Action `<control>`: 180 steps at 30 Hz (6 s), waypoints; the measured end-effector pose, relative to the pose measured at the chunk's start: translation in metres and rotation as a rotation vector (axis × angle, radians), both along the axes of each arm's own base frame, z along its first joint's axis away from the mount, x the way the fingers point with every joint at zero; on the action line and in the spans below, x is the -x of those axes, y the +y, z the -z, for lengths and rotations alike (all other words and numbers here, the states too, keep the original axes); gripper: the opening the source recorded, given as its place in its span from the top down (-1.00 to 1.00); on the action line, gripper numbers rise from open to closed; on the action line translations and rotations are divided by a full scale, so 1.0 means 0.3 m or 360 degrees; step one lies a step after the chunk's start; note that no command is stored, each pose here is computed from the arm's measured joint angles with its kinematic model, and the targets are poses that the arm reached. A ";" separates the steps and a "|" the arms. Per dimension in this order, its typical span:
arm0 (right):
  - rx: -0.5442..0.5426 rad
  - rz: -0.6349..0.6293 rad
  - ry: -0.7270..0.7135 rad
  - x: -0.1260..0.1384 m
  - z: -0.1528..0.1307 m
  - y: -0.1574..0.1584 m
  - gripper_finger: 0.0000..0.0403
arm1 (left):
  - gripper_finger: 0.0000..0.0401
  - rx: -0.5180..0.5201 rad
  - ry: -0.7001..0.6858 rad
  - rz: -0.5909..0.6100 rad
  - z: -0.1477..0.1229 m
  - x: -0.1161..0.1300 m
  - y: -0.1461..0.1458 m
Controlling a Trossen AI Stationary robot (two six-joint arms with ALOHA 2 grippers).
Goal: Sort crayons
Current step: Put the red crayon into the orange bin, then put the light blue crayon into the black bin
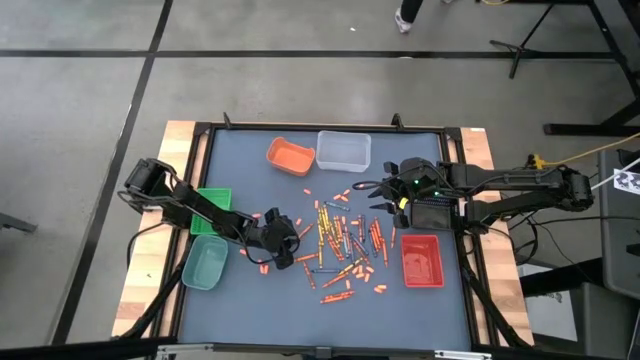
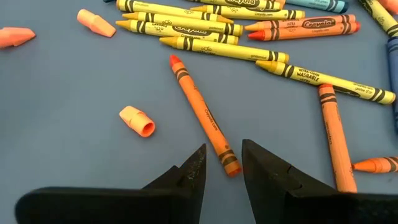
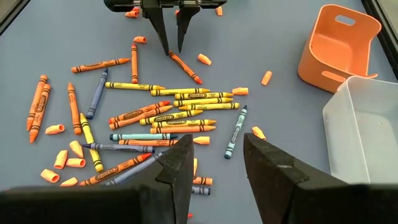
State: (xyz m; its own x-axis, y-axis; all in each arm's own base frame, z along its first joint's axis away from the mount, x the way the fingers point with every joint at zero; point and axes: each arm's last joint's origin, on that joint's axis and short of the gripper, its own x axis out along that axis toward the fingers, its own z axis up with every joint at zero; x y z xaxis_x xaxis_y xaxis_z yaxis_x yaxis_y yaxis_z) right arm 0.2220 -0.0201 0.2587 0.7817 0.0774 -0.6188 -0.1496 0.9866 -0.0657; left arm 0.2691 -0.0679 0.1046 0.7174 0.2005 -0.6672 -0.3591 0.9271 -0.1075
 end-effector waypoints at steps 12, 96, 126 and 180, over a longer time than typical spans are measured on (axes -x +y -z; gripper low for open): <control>0.0000 -0.0001 0.0000 0.000 0.000 0.000 0.31 | 0.56 0.0012 0.0026 0.0015 0.004 0.003 0.000; 0.0002 -0.0001 -0.0017 -0.002 -0.003 0.000 0.31 | 0.97 -0.0729 -0.0069 -0.0740 -0.199 0.059 0.614; 0.0005 -0.0001 -0.0050 -0.006 -0.008 0.000 0.31 | 0.64 -0.0602 0.0283 -0.0671 -0.137 0.109 0.621; 0.0130 0.0197 0.0370 -0.305 0.478 -0.050 0.31 | 0.64 -0.0610 0.0238 -0.0680 -0.144 0.103 0.623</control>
